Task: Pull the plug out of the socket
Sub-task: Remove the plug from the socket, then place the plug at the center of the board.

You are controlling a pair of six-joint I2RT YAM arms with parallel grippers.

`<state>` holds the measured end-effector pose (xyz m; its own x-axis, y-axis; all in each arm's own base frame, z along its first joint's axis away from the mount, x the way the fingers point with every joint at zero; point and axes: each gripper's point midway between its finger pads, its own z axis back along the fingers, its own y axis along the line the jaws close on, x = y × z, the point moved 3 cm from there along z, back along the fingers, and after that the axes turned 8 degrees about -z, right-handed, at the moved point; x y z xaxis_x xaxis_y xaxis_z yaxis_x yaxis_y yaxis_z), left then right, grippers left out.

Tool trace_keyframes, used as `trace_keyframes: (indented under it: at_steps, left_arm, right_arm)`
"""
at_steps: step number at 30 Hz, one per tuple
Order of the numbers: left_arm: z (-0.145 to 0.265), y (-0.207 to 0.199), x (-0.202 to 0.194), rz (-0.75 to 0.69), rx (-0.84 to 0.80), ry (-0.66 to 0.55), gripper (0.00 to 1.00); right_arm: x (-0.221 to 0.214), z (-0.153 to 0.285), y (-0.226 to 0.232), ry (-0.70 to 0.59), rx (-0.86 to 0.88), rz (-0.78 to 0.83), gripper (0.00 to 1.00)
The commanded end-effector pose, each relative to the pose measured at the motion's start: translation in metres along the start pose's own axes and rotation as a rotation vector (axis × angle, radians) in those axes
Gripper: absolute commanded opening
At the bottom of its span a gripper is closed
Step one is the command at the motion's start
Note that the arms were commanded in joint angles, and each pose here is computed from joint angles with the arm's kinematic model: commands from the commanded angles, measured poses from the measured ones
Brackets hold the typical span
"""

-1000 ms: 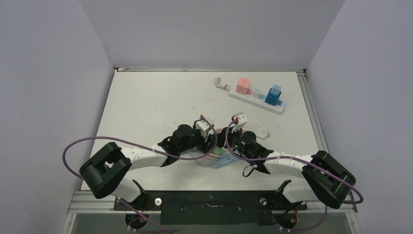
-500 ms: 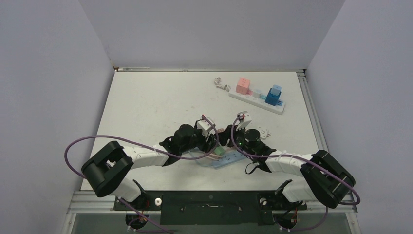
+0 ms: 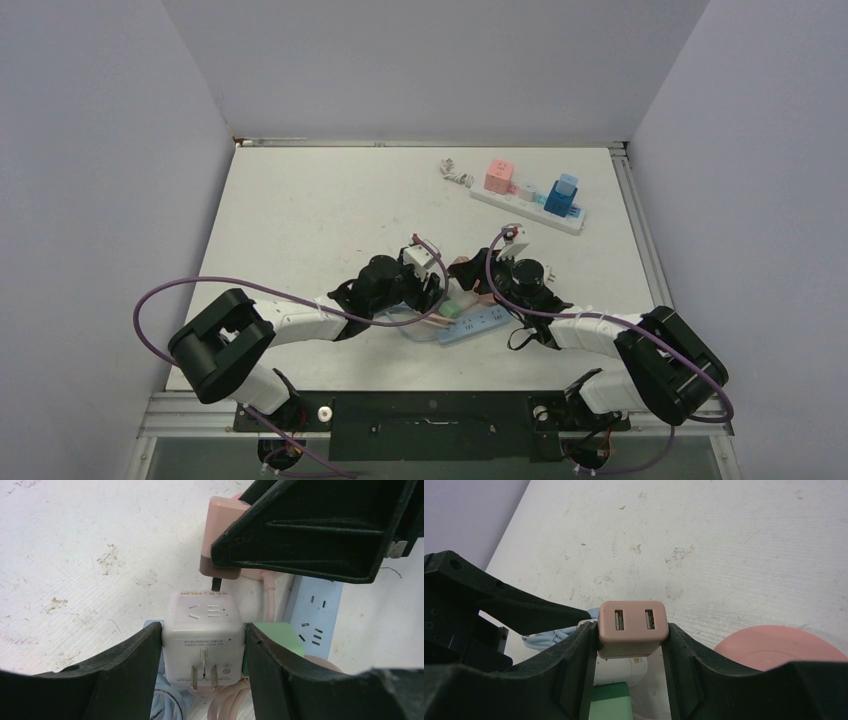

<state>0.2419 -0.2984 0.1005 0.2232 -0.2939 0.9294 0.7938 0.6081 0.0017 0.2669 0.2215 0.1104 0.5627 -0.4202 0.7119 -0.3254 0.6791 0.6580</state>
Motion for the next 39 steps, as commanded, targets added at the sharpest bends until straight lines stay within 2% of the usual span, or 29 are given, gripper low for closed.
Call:
trace_keyframes:
  at_steps: [1,9,15,18,24,27,33,39]
  left_arm:
    - [0.001,-0.008,-0.009,0.005,-0.034,0.040,0.00]
    - [0.004,-0.003,0.002,0.016,-0.002,0.006,0.00]
    - [0.006,0.013,0.017,0.055,0.067,0.015,0.00]
    - [0.007,0.023,0.022,0.092,0.093,0.030,0.00]
    - [0.007,0.036,0.026,0.169,0.113,0.096,0.00]
    - [0.007,0.038,0.031,0.207,0.103,0.101,0.00]
    - [0.014,0.040,0.044,0.237,0.110,0.073,0.00]
    - [0.024,0.039,0.056,0.249,0.115,0.022,0.00]
  right_arm:
    - [0.009,0.000,0.009,-0.043,0.044,0.006,0.05]
    - [0.026,0.007,0.007,-0.097,-0.016,0.067,0.05]
    - [0.069,0.038,-0.020,-0.193,-0.230,0.091,0.05]
    - [0.081,0.059,-0.041,-0.183,-0.354,0.066,0.05]
    - [0.071,0.094,-0.098,0.007,-0.638,-0.030,0.05]
    - [0.060,0.104,-0.111,0.095,-0.659,-0.100,0.05]
    - [0.049,0.116,-0.127,0.152,-0.750,-0.167,0.06]
    - [0.035,0.117,-0.141,0.202,-0.795,-0.212,0.15]
